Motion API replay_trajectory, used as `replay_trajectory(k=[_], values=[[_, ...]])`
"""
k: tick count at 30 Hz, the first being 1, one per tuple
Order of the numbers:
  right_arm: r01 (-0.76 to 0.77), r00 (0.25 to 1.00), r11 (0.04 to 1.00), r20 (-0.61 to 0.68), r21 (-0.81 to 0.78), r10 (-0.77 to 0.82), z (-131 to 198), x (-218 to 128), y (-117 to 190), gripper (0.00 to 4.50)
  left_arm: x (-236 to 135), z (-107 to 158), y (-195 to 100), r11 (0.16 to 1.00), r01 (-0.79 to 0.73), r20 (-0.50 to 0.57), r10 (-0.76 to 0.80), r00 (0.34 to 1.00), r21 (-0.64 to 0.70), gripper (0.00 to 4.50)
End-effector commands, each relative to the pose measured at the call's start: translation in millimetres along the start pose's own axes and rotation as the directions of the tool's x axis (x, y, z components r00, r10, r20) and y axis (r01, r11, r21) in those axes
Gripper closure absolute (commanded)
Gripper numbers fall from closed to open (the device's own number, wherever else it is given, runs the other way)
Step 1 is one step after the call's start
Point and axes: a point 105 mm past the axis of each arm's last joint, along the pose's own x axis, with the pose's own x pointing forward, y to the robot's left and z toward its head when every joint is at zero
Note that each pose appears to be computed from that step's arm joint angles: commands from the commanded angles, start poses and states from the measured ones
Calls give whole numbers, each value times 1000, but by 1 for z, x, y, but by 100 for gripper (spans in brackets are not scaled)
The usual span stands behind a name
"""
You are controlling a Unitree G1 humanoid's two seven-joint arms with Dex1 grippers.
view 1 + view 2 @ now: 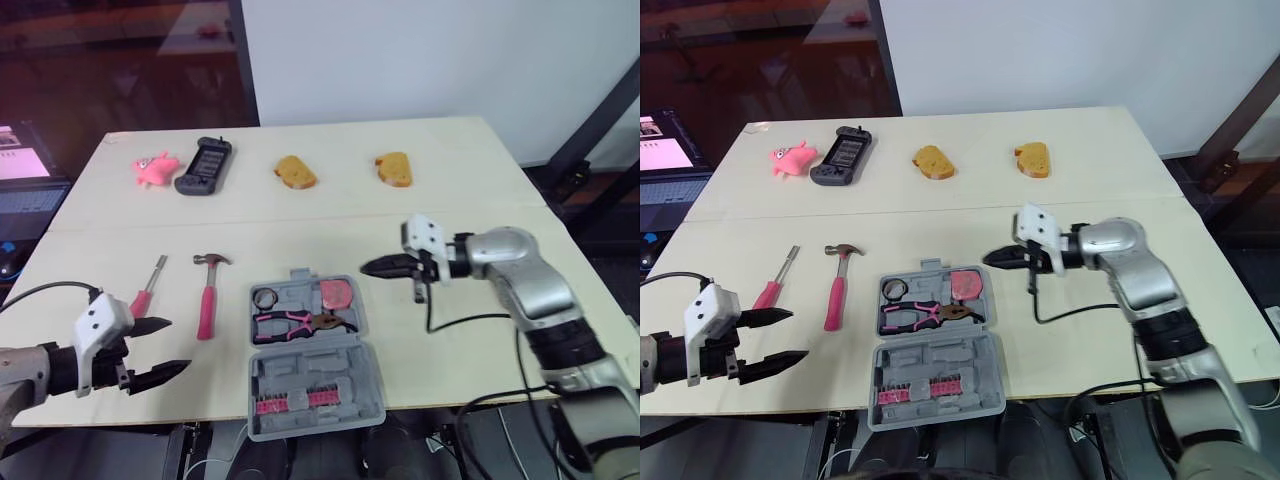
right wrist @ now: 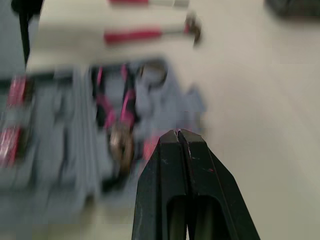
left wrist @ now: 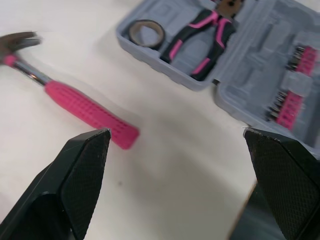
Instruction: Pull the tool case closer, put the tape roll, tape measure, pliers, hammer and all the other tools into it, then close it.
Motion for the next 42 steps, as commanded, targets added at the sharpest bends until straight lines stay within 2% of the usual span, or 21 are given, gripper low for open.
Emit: replay_trajectory(k=[1, 4, 7, 18, 24, 36, 42], values=[[-47, 993, 998, -113, -46, 42, -21, -5, 11, 450, 7, 3, -8, 993, 82, 14, -83, 996, 88, 135], [-93, 980, 994, -181, -56, 81, -43, 1, 26, 450, 18, 0, -8, 986, 103, 21, -107, 994, 132, 293], [-104, 980, 994, -178, -43, 95, -50, 10, 34, 450, 28, -5, -9, 981, 118, 13, -121, 993, 153, 444], [-100, 981, 993, -171, -61, 88, -65, 41, 39, 450, 74, -21, -13, 981, 112, -5, -112, 994, 160, 444], [-119, 983, 990, -146, -71, 108, -63, 57, 41, 450, 94, -28, -14, 986, 110, 14, -112, 994, 122, 444], [-150, 986, 986, -79, -69, 144, -46, 75, 47, 450, 129, -22, -20, 986, 138, 41, -142, 989, 97, 444], [-149, 987, 986, -71, -73, 144, -42, 79, 49, 450, 135, -17, -26, 984, 163, 64, -168, 984, 78, 444]])
